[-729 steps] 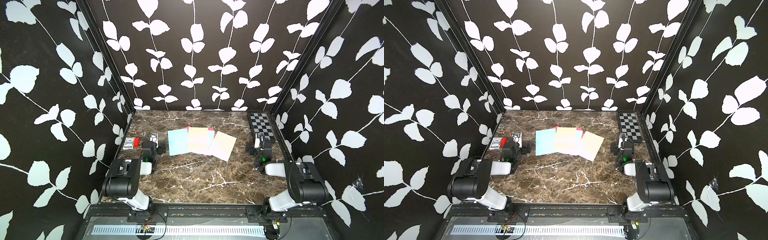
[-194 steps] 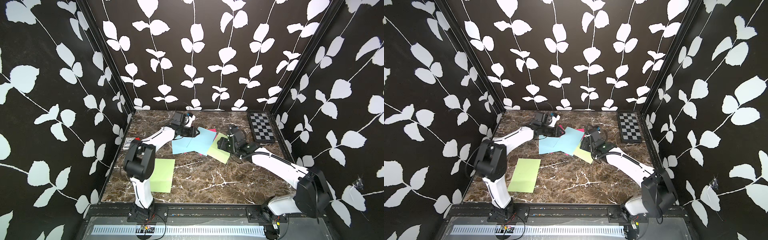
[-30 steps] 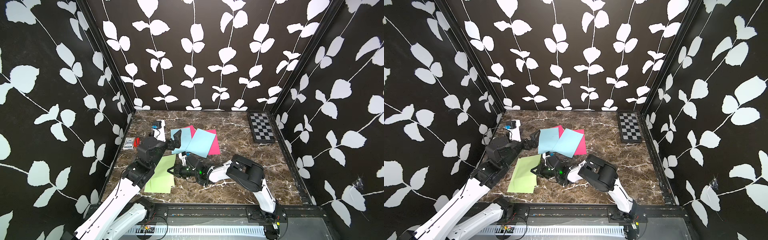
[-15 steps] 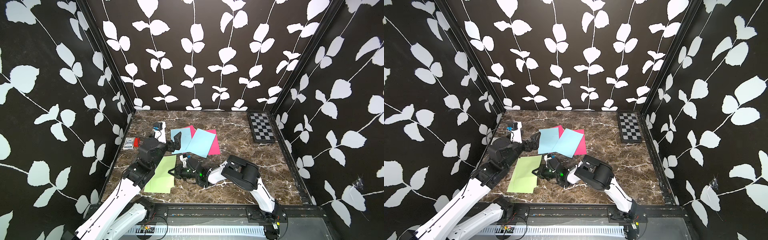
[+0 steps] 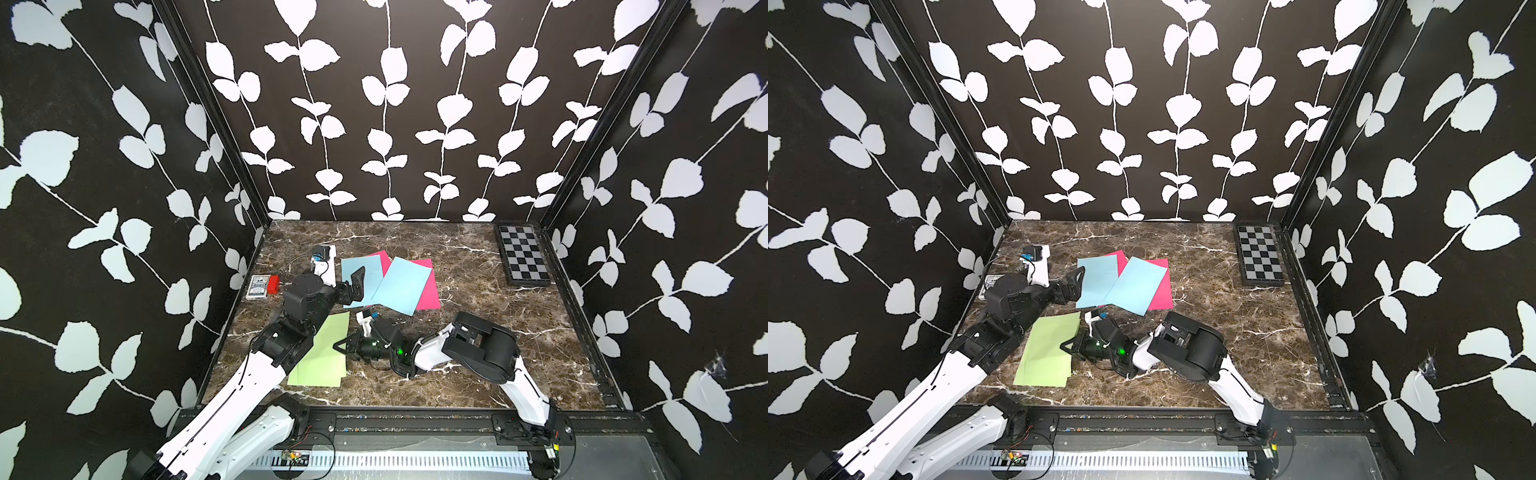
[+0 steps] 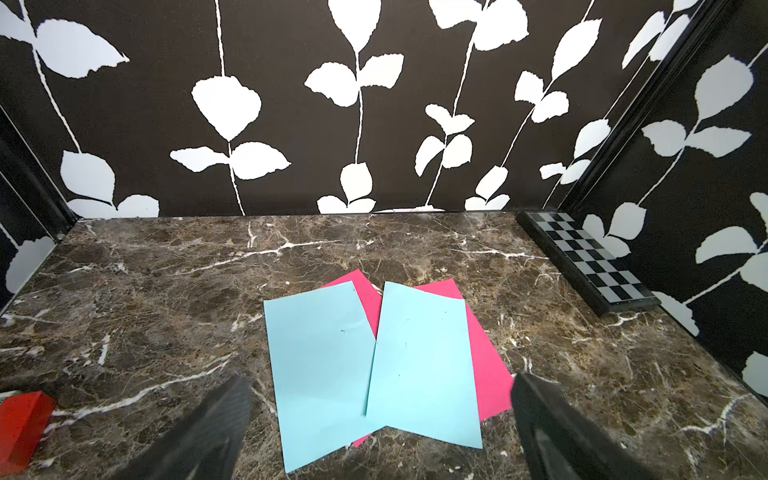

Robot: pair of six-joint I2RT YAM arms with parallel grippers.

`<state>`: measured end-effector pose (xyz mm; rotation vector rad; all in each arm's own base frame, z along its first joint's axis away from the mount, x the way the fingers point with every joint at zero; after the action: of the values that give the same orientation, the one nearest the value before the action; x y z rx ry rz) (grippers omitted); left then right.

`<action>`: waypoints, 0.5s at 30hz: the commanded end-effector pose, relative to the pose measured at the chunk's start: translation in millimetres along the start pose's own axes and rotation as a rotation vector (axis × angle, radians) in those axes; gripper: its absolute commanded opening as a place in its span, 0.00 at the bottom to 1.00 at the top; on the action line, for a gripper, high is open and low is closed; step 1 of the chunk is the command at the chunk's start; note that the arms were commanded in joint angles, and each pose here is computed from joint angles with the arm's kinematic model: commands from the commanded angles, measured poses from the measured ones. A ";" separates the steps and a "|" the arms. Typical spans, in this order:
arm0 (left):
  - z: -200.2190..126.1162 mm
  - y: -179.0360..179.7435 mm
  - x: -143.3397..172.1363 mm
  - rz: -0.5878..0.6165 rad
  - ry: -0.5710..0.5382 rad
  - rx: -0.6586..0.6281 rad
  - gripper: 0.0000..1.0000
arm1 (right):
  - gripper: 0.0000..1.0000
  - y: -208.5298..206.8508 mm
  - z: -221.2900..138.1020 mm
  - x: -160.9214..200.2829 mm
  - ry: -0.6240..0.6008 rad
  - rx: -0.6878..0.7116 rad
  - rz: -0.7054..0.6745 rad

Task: Sort the scattered colored papers by color
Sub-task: Place the colored paper.

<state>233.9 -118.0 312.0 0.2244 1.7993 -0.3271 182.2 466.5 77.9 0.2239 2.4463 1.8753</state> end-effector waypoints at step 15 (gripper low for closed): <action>-1.7 2.8 8.1 -0.012 0.005 -0.004 0.99 | 0.02 14.8 11.8 -2.8 -0.055 -0.112 0.273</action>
<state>233.8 -118.1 303.6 0.2241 1.8196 -0.3266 183.2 474.6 72.8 0.2510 2.4313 1.8936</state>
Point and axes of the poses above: each gripper's point midway between its finger pads, its own z axis out along the fingers, its own y axis along the line the jaws close on, x = y × z, the point moved 7 cm from there along -z, back along the fingers, and after that the axes turned 4 degrees about z, right-handed, at the moved point
